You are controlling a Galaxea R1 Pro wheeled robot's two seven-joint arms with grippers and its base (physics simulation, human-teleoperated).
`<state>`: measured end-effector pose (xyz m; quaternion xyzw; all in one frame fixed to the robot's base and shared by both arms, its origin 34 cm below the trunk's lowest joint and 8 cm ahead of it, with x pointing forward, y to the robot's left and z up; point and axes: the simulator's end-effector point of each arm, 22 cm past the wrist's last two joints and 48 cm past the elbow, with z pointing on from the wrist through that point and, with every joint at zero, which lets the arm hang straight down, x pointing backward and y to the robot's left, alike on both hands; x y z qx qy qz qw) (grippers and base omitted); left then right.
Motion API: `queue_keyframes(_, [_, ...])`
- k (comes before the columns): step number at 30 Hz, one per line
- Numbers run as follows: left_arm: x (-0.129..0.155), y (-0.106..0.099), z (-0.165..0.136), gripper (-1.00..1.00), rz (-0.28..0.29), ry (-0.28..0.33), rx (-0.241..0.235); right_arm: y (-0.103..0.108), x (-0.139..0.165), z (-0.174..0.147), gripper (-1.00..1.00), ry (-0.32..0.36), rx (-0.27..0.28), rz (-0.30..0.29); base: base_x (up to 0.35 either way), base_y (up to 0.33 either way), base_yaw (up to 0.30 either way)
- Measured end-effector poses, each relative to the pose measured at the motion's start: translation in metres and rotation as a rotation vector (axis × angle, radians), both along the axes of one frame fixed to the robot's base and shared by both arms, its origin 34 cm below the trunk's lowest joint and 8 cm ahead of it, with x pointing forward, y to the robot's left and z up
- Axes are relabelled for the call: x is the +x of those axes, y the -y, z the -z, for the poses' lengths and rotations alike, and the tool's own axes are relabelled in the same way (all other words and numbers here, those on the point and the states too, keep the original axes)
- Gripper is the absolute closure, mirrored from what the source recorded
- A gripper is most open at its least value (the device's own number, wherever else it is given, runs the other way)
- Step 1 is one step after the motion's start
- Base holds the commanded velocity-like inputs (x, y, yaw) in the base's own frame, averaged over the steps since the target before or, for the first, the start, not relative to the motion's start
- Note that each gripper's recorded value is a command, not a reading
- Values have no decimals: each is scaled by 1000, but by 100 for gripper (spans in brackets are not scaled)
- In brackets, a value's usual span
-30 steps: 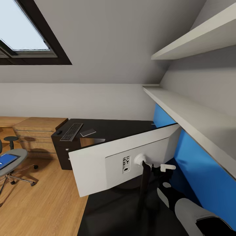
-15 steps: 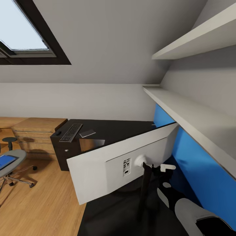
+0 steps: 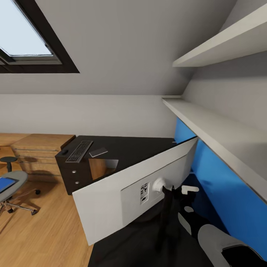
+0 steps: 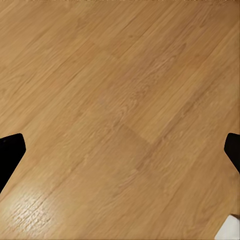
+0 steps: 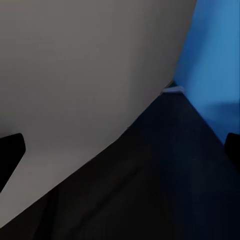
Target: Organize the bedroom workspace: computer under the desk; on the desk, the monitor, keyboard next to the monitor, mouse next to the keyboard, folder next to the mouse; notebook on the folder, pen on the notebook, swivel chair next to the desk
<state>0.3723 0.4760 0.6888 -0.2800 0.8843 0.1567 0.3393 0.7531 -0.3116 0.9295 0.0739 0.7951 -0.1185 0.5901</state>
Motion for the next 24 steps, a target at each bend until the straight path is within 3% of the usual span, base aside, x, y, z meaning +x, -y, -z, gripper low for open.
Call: queue_keyframes(24, [0, -1, 0, -100, -2, -1, 2, 0, 0, 0, -100, -1, -1, -1, 7, 0, 0])
